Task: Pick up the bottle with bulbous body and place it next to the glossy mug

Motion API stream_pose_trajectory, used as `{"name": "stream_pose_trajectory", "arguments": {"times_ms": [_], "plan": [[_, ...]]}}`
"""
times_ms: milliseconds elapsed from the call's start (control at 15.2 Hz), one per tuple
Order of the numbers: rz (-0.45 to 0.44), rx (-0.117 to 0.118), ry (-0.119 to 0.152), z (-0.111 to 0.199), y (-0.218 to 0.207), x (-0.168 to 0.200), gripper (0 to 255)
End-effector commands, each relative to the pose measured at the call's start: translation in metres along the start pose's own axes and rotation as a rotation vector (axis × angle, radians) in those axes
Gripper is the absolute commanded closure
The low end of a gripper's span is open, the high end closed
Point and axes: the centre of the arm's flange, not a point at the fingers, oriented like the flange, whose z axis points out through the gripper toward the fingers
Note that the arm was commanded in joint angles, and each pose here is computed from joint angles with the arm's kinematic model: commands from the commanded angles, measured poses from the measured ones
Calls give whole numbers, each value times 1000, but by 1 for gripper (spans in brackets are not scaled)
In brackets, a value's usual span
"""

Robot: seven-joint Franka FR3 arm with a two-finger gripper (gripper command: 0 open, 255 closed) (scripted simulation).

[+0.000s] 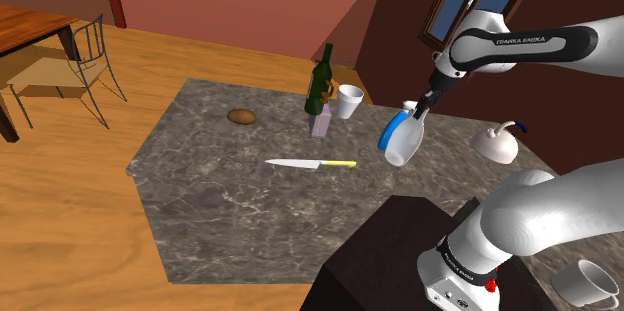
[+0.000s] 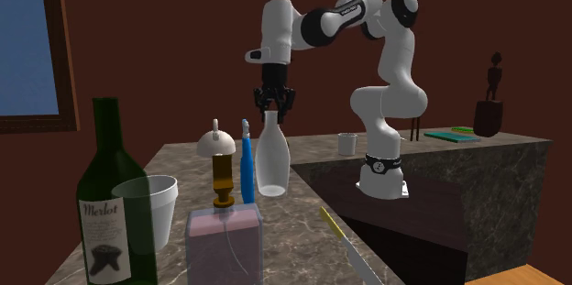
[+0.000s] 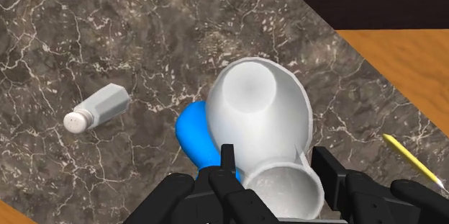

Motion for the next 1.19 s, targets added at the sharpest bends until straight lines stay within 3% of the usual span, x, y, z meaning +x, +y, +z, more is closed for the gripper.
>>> {"name": "stream_pose_trajectory", "arguments": {"times_ms": [0,1122], "plan": [[0,0,0,-11,0,1,255],[0,0,0,-100,1,6,255]]}}
